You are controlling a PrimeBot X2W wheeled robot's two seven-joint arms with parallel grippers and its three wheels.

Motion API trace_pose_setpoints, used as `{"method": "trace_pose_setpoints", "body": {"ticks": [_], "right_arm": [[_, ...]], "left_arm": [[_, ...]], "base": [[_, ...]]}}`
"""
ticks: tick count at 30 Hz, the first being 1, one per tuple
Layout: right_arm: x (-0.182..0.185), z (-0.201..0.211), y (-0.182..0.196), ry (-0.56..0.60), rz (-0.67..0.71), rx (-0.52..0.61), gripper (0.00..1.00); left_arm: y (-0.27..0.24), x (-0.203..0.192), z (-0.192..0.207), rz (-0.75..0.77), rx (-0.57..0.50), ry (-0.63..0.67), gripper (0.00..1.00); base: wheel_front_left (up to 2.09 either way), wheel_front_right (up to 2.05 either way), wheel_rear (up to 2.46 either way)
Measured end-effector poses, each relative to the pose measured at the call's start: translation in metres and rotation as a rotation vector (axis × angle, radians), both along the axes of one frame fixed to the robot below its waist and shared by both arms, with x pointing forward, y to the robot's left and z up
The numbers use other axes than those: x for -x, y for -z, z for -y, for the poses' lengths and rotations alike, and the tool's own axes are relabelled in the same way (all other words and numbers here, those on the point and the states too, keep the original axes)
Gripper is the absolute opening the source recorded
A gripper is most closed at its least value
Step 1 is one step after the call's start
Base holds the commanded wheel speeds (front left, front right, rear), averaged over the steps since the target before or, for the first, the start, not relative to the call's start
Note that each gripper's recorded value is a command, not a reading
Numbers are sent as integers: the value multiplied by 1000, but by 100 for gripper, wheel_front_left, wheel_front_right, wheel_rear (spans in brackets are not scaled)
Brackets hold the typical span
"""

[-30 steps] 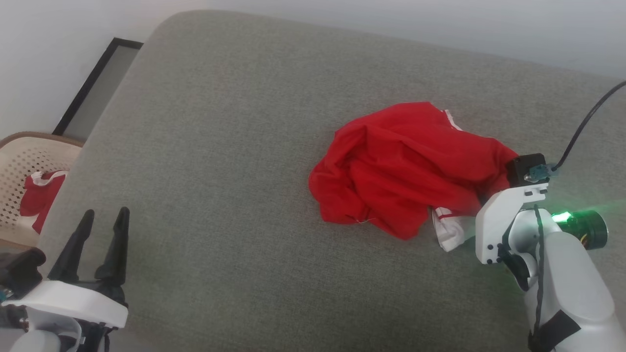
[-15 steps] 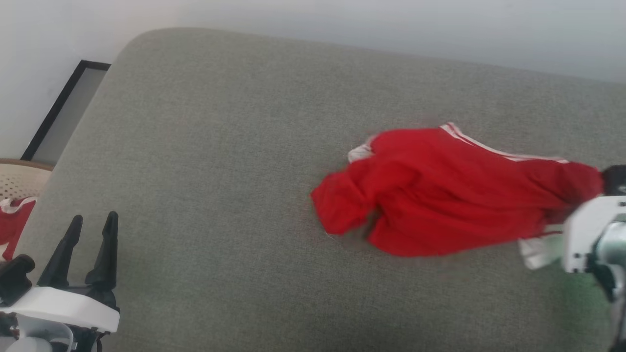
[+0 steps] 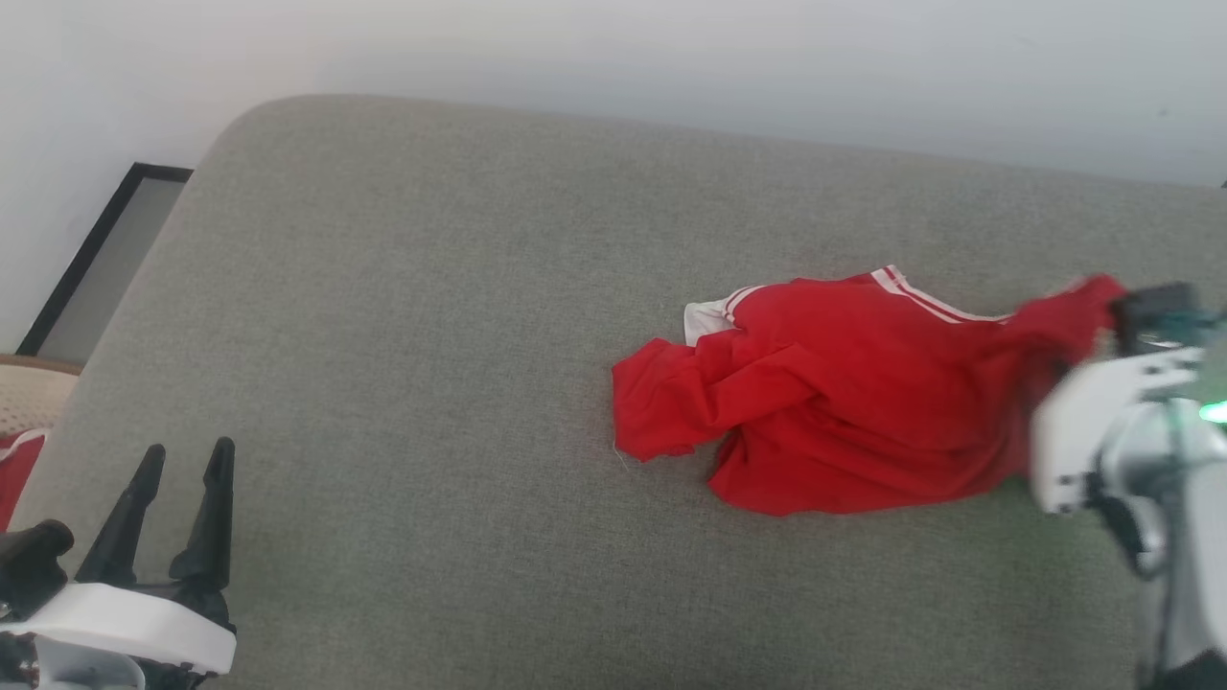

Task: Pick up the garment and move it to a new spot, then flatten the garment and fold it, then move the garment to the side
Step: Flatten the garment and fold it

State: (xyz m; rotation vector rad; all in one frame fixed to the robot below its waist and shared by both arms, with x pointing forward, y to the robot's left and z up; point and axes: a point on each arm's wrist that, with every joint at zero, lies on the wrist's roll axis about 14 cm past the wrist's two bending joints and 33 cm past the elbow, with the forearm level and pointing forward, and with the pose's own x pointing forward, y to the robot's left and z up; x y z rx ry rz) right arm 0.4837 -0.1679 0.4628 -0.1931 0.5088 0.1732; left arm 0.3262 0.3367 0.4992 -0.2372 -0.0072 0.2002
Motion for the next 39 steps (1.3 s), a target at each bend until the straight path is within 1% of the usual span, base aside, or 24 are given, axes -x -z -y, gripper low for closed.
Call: {"method": "trace_pose_setpoints", "body": {"ticks": [3, 6, 7, 8, 10, 11, 12, 13, 14, 15, 17, 20, 22, 24, 32, 35, 39], "right_arm": [[6, -41, -13, -107, 34, -25, 0], [16, -80, -18, -213, 41, -50, 0], [16, -80, -18, -213, 41, -50, 0], [21, -91, -17, -243, 34, -60, 0], [30, -113, -14, -293, 14, -88, 7], [34, -120, -11, -313, 4, -86, 15], [37, -124, -7, -326, -9, -85, 25], [40, -128, -4, -339, -20, -88, 39], [43, -131, 0, -346, -34, -93, 67], [46, -134, 4, -355, -48, -93, 100], [52, -137, 12, -359, -79, -111, 100], [54, -137, 9, -353, -81, -137, 100], [52, -134, -4, -336, -51, -173, 100], [50, -127, -15, -321, -24, -185, 100], [43, -78, -37, -212, 47, -169, 100], [45, -76, -37, -201, 41, -199, 100], [44, -68, -38, -190, 43, -197, 100]], "left_arm": [[-1, 0, 2, 5, 0, 8, 100], [-3, -1, 4, 11, 1, 14, 100], [-3, -1, 4, 11, 1, 14, 100], [-3, -1, 5, 12, 1, 15, 100], [-3, -1, 6, 12, 1, 19, 100], [-3, -1, 6, 12, 1, 20, 100], [-3, 0, 7, 11, -1, 22, 100], [-3, 0, 7, 11, -4, 25, 100], [-3, 0, 8, 11, -4, 26, 100], [-3, 0, 8, 12, -4, 25, 100], [-4, 1, 7, 16, -5, 23, 100], [-5, 4, 6, 19, -5, 20, 100], [-5, 8, 5, 20, -5, 16, 100], [-7, 10, 4, 26, -6, 16, 100], [-12, 13, 5, 43, -11, 19, 100], [-14, 12, 4, 48, -12, 19, 100], [-14, 12, 5, 48, -13, 22, 100]], "base": [[0, 0, 0], [0, 0, 0], [0, 0, 0], [0, 0, 0], [0, 0, 0], [0, 0, 0], [0, 0, 0], [0, 0, 0], [0, 0, 0], [0, 0, 0], [0, 0, 0], [0, 0, 0], [0, 0, 0], [0, 0, 0], [0, 0, 0], [0, 0, 0], [0, 0, 0]]}}
